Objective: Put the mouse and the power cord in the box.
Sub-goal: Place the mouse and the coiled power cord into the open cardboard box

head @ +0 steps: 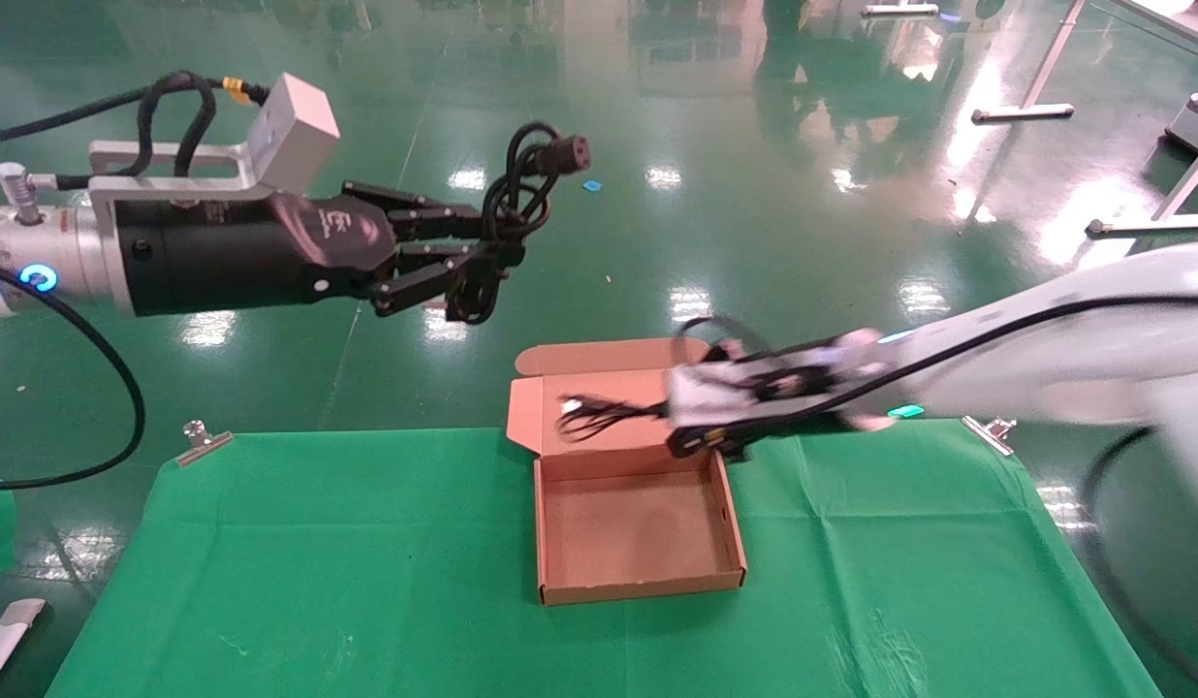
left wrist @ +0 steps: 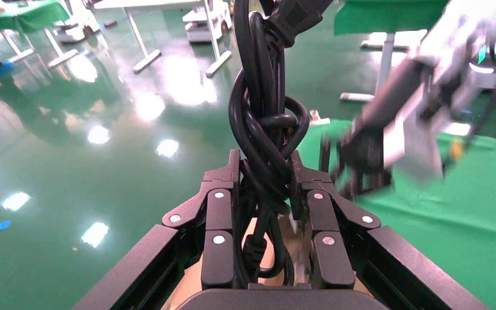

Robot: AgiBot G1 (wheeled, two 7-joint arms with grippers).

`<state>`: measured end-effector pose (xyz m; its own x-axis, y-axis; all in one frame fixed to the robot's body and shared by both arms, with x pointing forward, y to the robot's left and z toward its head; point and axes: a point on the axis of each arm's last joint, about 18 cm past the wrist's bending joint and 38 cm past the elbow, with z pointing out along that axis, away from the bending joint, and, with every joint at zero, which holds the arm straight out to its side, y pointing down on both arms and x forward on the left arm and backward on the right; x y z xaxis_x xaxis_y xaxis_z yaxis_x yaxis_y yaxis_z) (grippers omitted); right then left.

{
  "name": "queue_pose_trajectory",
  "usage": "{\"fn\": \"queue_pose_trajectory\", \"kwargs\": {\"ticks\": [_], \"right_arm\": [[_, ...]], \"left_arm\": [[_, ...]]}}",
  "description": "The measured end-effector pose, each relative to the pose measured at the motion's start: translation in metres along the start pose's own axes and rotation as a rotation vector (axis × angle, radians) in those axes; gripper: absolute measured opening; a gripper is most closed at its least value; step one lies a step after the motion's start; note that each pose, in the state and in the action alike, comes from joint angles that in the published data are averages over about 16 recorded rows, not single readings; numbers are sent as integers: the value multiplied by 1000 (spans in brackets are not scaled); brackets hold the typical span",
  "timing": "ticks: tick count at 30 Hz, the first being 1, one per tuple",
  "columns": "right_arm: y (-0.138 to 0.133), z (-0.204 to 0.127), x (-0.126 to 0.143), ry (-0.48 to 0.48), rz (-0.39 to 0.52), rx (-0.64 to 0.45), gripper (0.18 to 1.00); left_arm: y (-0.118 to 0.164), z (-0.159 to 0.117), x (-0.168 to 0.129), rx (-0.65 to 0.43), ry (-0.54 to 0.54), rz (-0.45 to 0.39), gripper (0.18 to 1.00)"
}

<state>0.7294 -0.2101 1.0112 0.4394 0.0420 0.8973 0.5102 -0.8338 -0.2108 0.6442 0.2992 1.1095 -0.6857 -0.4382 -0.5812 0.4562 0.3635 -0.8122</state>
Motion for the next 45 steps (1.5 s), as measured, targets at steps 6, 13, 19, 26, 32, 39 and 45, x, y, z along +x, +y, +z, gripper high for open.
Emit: {"fn": "queue_pose_trajectory", "kwargs": {"ticks": [6, 13, 19, 26, 32, 39, 45], "right_arm": [[-21, 41, -20, -23, 33, 22, 199], [-14, 63, -47, -45, 141, 3, 199], [4, 68, -65, -59, 241, -44, 199], [17, 67, -72, -66, 294, -77, 206], [20, 61, -65, -53, 288, -77, 232], [32, 39, -43, -17, 237, -91, 296], [56, 0, -16, 30, 168, -134, 384]], "left_arm": [[2, -3, 1, 11, -2, 18, 330], [15, -11, 6, -9, 13, 28, 329], [23, -15, 10, -32, 32, 41, 329], [26, -9, 14, -69, 60, 82, 329], [25, 7, 16, -115, 88, 137, 329], [27, 45, 21, -192, 128, 224, 329], [41, 96, 39, -280, 185, 322, 329]]}}
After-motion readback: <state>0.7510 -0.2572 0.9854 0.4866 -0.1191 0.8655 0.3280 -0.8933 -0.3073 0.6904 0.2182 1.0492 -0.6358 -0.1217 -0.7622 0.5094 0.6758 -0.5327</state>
